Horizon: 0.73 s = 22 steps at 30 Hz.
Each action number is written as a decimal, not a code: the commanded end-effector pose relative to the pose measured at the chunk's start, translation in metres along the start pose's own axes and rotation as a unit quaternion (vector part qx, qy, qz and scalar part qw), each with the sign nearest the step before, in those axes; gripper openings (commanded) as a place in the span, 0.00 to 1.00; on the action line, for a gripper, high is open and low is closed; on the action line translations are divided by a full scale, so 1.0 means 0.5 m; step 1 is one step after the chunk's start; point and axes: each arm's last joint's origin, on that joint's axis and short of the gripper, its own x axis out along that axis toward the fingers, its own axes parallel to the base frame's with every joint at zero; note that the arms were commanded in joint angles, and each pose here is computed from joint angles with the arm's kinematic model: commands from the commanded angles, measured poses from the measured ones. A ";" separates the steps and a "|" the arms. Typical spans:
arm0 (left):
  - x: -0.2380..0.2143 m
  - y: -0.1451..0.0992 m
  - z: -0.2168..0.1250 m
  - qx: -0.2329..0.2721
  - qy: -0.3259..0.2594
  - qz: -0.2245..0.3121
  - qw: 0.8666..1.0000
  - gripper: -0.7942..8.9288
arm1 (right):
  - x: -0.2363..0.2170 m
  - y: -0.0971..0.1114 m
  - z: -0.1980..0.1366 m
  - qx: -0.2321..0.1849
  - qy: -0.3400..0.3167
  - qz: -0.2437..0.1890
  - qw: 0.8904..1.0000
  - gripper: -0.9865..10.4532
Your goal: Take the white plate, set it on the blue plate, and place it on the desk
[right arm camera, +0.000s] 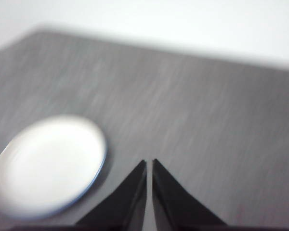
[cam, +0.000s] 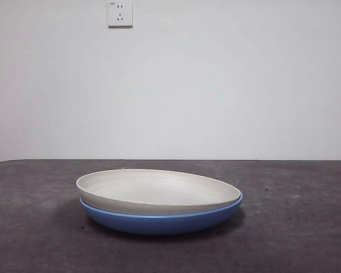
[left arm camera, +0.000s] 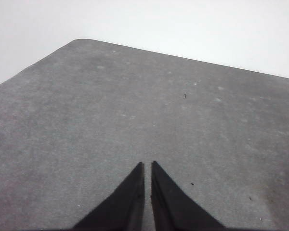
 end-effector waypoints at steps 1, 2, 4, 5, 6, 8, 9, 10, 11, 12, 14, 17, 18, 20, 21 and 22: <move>0.004 0.003 -0.014 0.001 0.011 0.004 1.000 0.11 | 0.050 -0.011 -0.033 -0.034 -0.076 -0.035 0.996 0.10; 0.004 0.003 -0.014 0.001 0.011 0.004 1.000 0.11 | 0.066 -0.016 -0.050 -0.035 -0.086 -0.047 0.995 0.10; 0.004 0.003 -0.014 0.001 0.011 0.004 1.000 0.11 | 0.101 -0.029 -0.093 -0.032 -0.100 -0.073 0.992 0.10; 0.004 0.003 -0.014 0.001 0.011 0.004 1.000 0.11 | 0.115 -0.035 -0.113 -0.031 -0.104 -0.084 0.991 0.10; 0.004 0.003 -0.014 0.001 0.011 0.003 1.000 0.11 | 0.131 -0.042 -0.138 -0.029 -0.108 -0.097 0.989 0.10; 0.004 0.003 -0.014 0.001 0.011 0.004 1.000 0.11 | 0.149 -0.051 -0.173 -0.028 -0.115 -0.112 0.987 0.10; 0.004 0.003 -0.014 0.001 0.011 0.003 1.000 0.11 | 0.158 -0.057 -0.195 -0.026 -0.117 -0.121 0.985 0.10; 0.004 0.003 -0.014 0.001 0.011 0.003 1.000 0.11 | 0.164 -0.060 -0.211 -0.026 -0.118 -0.127 0.984 0.10; 0.004 0.003 -0.014 0.001 0.011 0.003 1.000 0.11 | 0.168 -0.064 -0.225 -0.025 -0.118 -0.134 0.984 0.10; 0.004 0.003 -0.014 0.001 0.011 0.003 1.000 0.11 | 0.173 -0.067 -0.243 -0.023 -0.112 -0.140 0.983 0.10; 0.004 0.003 -0.014 0.001 0.011 0.004 1.000 0.11 | 0.179 -0.072 -0.265 -0.020 -0.107 -0.149 0.983 0.10; 0.004 0.003 -0.014 0.001 0.011 0.003 1.000 0.11 | 0.186 -0.078 -0.290 -0.015 -0.100 -0.161 0.982 0.10; 0.004 0.003 -0.014 0.001 0.011 0.004 1.000 0.11 | 0.189 -0.080 -0.297 -0.013 -0.095 -0.163 0.982 0.10; 0.004 0.003 -0.014 0.001 0.011 0.003 1.000 0.11 | 0.192 -0.082 -0.306 -0.011 -0.087 -0.166 0.982 0.10; 0.004 0.003 -0.014 0.001 0.011 0.003 1.000 0.11 | 0.194 -0.083 -0.312 -0.010 -0.082 -0.169 0.982 0.10; 0.004 0.003 -0.014 0.001 0.011 0.003 1.000 0.11 | 0.195 -0.083 -0.315 -0.008 -0.075 -0.172 0.982 0.10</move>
